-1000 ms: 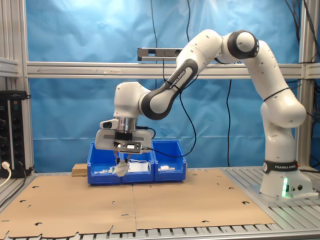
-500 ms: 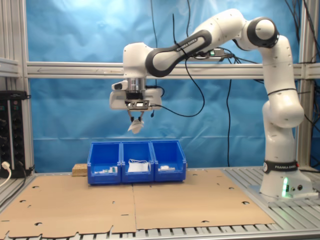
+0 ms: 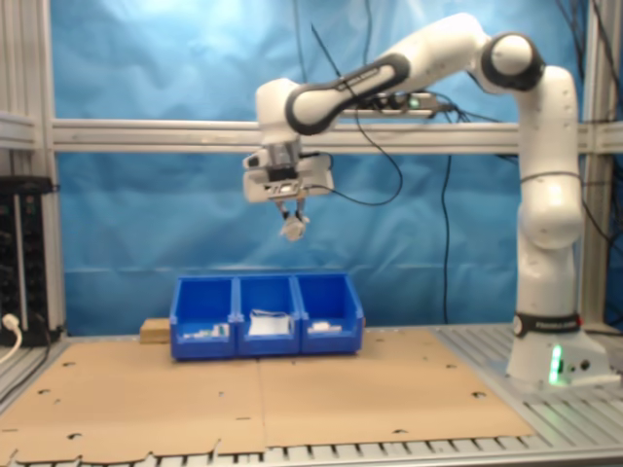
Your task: Pick and place sorting task of medical equipment.
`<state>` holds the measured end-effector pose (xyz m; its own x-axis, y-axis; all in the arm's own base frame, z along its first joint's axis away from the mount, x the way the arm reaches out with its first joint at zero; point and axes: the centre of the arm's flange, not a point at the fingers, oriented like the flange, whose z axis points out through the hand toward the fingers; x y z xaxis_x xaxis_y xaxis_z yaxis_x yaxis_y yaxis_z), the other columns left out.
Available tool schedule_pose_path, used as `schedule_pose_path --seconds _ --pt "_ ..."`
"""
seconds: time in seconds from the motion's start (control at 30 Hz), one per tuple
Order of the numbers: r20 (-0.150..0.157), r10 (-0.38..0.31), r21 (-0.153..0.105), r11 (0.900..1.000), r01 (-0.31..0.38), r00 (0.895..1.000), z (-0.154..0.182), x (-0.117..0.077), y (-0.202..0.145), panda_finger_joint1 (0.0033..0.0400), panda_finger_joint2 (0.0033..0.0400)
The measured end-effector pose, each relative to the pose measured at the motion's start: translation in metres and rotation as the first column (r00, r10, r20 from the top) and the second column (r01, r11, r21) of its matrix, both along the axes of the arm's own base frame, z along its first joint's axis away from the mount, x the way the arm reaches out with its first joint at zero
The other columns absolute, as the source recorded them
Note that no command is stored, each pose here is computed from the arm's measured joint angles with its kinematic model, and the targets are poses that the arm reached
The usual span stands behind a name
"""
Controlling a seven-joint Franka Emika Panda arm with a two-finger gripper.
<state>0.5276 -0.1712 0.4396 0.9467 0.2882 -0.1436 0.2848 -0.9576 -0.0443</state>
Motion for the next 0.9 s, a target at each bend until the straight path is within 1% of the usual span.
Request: schedule_pose_path --seconds 0.07,0.17,0.4,0.53,0.67,0.8,0.83,0.9 --pt "-0.019 -0.037 0.005 0.9993 0.037 0.999 -0.004 -0.009 -0.018 0.0074 0.0074" --pt "-0.044 -0.087 0.011 0.9961 0.088 0.995 -0.008 -0.023 -0.042 0.0074 0.0074" --pt "-0.087 -0.179 0.022 0.9831 0.182 0.980 -0.019 -0.051 -0.085 0.0074 0.0074" --pt "-0.093 -0.211 0.022 0.9766 0.214 0.973 -0.022 -0.061 -0.100 0.0074 0.0074" --pt "-0.092 -0.230 0.021 0.9722 0.233 0.969 -0.024 -0.067 -0.109 0.0074 0.0074" --pt "-0.084 -0.250 0.016 0.9675 0.253 0.964 -0.027 -0.069 -0.114 0.0074 0.0074" --pt "-0.077 -0.262 0.012 0.9646 0.263 0.962 -0.028 -0.068 -0.116 0.0074 0.0074" --pt "-0.071 -0.270 0.008 0.9625 0.271 0.960 -0.031 -0.068 -0.117 0.0074 0.0074"
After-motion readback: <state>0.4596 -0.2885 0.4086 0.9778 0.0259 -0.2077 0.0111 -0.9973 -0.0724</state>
